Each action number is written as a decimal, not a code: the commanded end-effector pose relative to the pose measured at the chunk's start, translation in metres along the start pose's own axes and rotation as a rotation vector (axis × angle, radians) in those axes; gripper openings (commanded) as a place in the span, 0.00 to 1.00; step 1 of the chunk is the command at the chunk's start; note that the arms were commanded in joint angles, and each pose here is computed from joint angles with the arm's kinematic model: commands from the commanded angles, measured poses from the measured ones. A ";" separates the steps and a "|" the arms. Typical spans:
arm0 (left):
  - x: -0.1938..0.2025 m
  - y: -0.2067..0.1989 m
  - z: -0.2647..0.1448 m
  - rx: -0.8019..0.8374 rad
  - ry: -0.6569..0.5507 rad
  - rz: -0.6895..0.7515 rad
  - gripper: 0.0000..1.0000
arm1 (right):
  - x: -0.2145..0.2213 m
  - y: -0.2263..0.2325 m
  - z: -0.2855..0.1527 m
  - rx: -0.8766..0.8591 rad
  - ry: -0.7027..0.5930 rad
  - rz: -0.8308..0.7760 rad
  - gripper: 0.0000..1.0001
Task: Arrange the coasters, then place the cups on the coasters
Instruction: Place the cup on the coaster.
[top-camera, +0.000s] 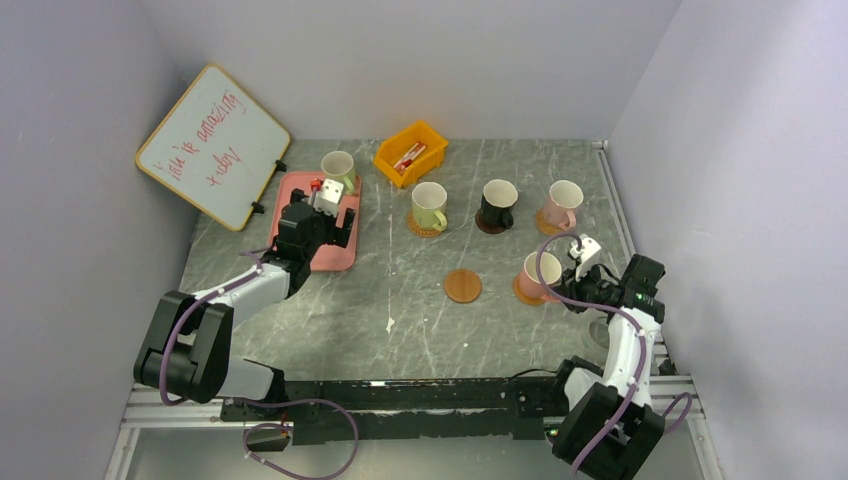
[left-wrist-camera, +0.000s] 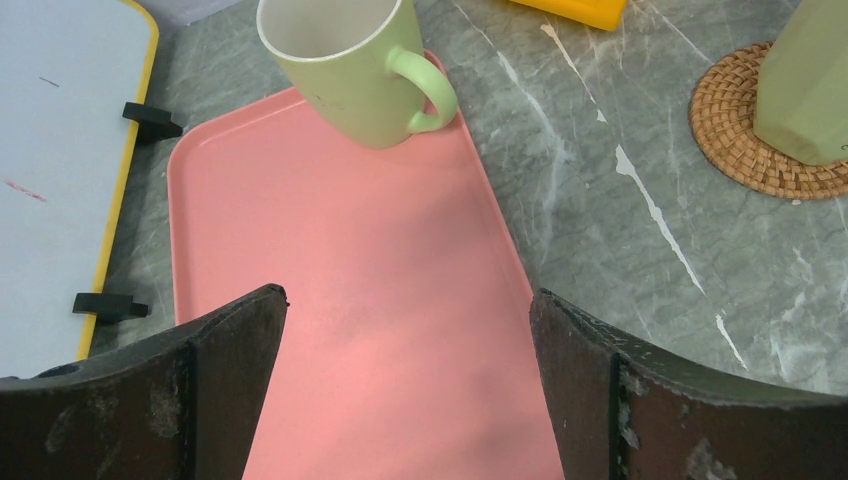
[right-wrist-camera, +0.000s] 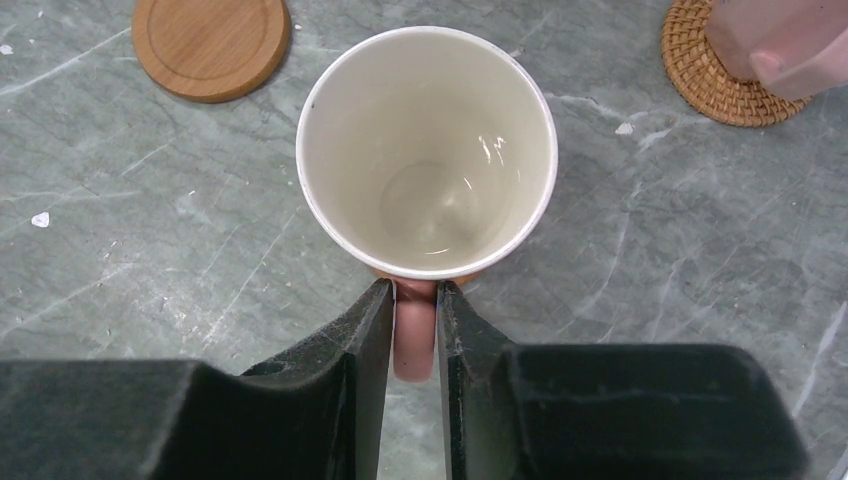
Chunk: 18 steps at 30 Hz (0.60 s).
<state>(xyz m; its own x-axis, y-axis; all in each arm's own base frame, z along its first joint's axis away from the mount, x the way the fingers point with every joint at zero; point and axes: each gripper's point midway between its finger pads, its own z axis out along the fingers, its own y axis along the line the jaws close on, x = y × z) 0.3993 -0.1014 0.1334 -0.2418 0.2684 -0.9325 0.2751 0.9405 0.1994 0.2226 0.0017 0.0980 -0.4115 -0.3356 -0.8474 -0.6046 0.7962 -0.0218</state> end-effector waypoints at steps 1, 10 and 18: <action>-0.026 0.004 0.004 -0.002 -0.071 -0.011 0.96 | -0.020 -0.004 -0.005 0.000 -0.052 -0.078 0.28; -0.025 0.004 0.004 -0.003 -0.069 -0.011 0.96 | -0.019 -0.005 -0.008 0.019 -0.037 -0.083 0.40; -0.025 0.004 0.004 0.000 -0.068 -0.011 0.96 | -0.021 -0.005 -0.010 0.022 -0.032 -0.085 0.60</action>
<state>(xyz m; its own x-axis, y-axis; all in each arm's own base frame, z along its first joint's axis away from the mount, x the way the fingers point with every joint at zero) 0.3995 -0.1007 0.1334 -0.2422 0.2679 -0.9325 0.2737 0.9410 0.1993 0.2195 0.0027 0.1014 -0.4019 -0.3505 -0.8460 -0.6093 0.7920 -0.0386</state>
